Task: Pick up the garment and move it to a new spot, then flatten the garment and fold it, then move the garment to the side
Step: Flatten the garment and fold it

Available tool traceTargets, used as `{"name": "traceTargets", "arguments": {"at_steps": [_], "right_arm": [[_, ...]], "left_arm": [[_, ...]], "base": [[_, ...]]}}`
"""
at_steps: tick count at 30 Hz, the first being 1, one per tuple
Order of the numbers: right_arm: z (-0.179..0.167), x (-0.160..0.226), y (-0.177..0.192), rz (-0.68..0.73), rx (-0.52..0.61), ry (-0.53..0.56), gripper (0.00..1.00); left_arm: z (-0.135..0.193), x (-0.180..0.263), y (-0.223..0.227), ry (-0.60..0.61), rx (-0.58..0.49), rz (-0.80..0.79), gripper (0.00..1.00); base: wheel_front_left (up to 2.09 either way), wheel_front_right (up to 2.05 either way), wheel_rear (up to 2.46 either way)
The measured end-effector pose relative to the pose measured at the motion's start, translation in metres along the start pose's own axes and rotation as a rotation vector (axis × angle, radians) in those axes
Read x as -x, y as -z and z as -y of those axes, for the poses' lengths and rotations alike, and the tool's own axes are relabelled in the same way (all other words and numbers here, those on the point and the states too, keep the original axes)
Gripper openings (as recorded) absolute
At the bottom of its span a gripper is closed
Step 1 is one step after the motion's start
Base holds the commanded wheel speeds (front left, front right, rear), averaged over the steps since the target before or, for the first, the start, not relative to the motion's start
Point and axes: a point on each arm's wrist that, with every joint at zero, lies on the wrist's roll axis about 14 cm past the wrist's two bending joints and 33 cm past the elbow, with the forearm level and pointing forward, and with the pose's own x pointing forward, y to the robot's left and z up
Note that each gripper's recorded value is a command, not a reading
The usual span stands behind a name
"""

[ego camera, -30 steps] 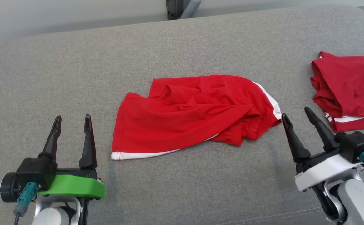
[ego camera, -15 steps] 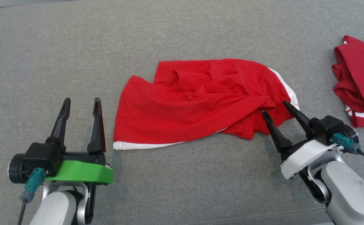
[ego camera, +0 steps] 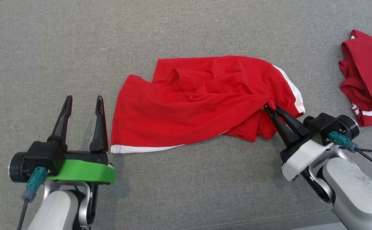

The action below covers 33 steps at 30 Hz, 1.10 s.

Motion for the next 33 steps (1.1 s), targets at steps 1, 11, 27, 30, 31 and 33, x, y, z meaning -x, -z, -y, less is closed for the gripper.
{"name": "traceTargets", "arguments": {"at_steps": [1,11,27,30,31,33], "right_arm": [[-0.003,0.003,-0.002,0.003,0.008,-0.018,0.0],[-0.022,0.039,-0.043,0.053,0.048,-0.153,0.0],[0.015,0.009,-0.097,0.284,-0.332,-0.027,0.0],[0.024,0.0,-0.082,0.239,-0.356,0.002,0.0],[0.027,-0.005,-0.073,0.217,-0.371,0.016,0.0],[0.034,-0.018,-0.051,0.158,-0.391,0.048,0.0]], "left_arm": [[0.001,-0.001,0.0,0.004,0.0,0.001,1.0],[0.016,-0.01,-0.003,0.048,0.006,0.013,1.0],[0.014,-0.011,-0.001,0.056,-0.001,0.003,1.0],[0.014,-0.012,-0.001,0.055,0.0,0.002,1.0],[0.014,-0.012,-0.001,0.054,0.003,0.003,1.0],[0.012,-0.013,0.002,0.05,0.006,-0.002,1.0]], "base": [[0.0,0.0,0.0],[0.0,0.0,0.0],[0.0,0.0,0.0],[0.0,0.0,0.0],[0.0,0.0,0.0],[0.0,0.0,0.0]]}}
